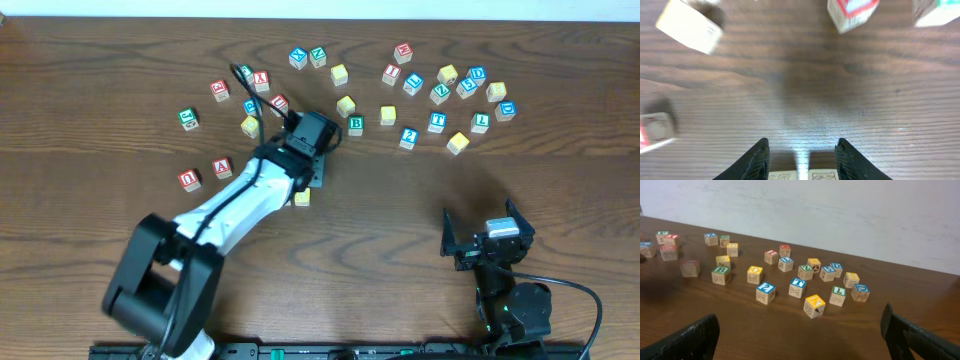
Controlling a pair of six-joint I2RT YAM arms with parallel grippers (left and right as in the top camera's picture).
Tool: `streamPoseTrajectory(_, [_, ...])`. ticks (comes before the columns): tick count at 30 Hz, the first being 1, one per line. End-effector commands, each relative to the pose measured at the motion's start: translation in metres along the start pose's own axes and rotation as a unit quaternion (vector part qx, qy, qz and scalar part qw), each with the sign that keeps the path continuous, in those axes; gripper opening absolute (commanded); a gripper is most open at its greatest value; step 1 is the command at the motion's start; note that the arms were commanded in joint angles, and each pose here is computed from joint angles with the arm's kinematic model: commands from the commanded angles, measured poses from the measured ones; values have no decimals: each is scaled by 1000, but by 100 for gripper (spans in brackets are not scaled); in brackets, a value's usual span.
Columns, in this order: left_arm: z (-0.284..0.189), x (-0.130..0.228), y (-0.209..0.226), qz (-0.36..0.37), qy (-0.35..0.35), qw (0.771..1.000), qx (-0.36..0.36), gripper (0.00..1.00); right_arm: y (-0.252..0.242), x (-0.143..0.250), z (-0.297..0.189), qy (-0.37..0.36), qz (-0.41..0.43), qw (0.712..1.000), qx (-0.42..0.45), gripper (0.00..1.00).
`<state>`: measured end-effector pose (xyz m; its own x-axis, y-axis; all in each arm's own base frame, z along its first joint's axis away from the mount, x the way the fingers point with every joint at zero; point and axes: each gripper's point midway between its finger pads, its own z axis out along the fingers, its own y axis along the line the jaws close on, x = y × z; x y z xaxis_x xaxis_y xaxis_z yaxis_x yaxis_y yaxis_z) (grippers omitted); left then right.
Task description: Spell out ROBOT
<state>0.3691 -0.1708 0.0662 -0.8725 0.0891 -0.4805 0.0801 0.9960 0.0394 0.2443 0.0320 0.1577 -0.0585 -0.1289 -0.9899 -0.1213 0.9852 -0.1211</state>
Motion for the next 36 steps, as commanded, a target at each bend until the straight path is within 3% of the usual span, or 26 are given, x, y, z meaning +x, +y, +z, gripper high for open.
streamPoseTrajectory(1, [-34, -30, 10, 5, -52, 999, 4, 43, -2, 1, 0, 1, -5, 1000, 3, 99])
streamPoseTrajectory(13, [-93, -39, 51, -16, -82, 997, -6, 43, -2, 1, 0, 1, -5, 1000, 3, 99])
streamPoseTrajectory(27, [-99, -31, 54, -22, -60, 997, 34, 43, -2, 1, 0, 1, -5, 1000, 3, 99])
streamPoseTrajectory(31, [-99, -29, 55, -21, -55, 998, 33, 53, -2, 1, 0, 1, -5, 1000, 3, 99])
streamPoseTrajectory(36, [-98, -24, 56, -19, -46, 998, 30, 56, -2, 1, 0, 1, -5, 1000, 4, 99])
